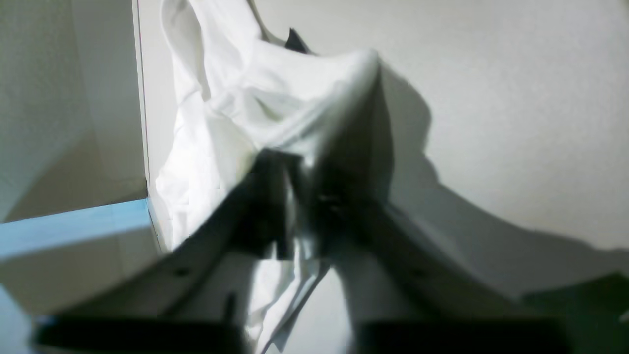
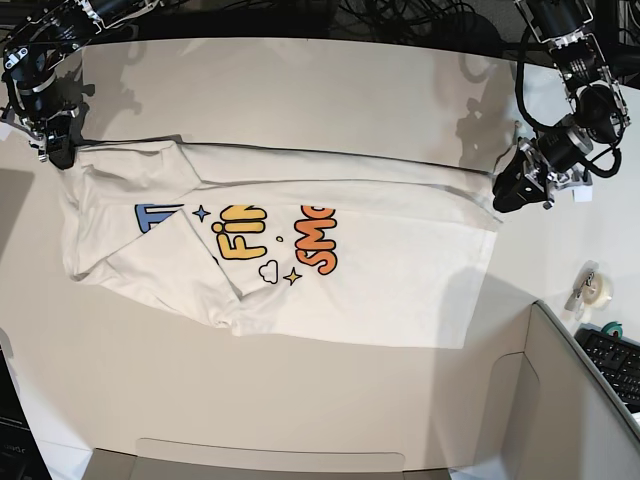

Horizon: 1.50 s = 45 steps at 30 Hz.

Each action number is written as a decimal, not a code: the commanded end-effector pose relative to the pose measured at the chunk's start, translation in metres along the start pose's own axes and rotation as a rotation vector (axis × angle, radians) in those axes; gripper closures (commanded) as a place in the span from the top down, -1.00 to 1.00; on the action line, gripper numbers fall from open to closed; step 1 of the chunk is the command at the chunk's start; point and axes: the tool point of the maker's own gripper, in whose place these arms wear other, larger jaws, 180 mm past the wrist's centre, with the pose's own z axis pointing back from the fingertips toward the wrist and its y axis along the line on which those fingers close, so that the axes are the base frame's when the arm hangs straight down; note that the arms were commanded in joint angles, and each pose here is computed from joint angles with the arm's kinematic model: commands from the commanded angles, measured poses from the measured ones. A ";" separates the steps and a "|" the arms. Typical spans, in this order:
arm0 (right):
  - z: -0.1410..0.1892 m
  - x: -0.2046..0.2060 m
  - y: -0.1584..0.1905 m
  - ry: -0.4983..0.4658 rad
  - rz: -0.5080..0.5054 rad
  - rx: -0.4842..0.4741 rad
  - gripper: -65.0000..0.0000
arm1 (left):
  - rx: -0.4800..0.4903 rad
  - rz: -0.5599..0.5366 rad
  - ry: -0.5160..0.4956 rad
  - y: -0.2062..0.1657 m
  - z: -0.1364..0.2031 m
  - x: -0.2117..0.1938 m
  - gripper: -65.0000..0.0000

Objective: Layout the t-shirt on the table in an organized manner, then fold the t-shirt properly
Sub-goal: 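Hold the folded edge with both grippers and pull it taut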

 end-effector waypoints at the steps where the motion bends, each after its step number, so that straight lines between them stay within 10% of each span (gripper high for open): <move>1: 0.001 0.005 0.003 -0.008 -0.016 0.000 -1.00 | -0.045 -0.013 0.007 -0.016 0.004 0.004 -0.43; 19: -0.015 -0.011 0.016 0.052 -0.032 -0.005 -1.00 | 0.027 0.049 0.012 0.019 0.045 0.003 -0.19; 45: -0.018 -0.014 0.020 0.066 -0.027 0.001 -1.00 | 0.148 -0.056 0.002 0.027 0.009 0.001 -0.18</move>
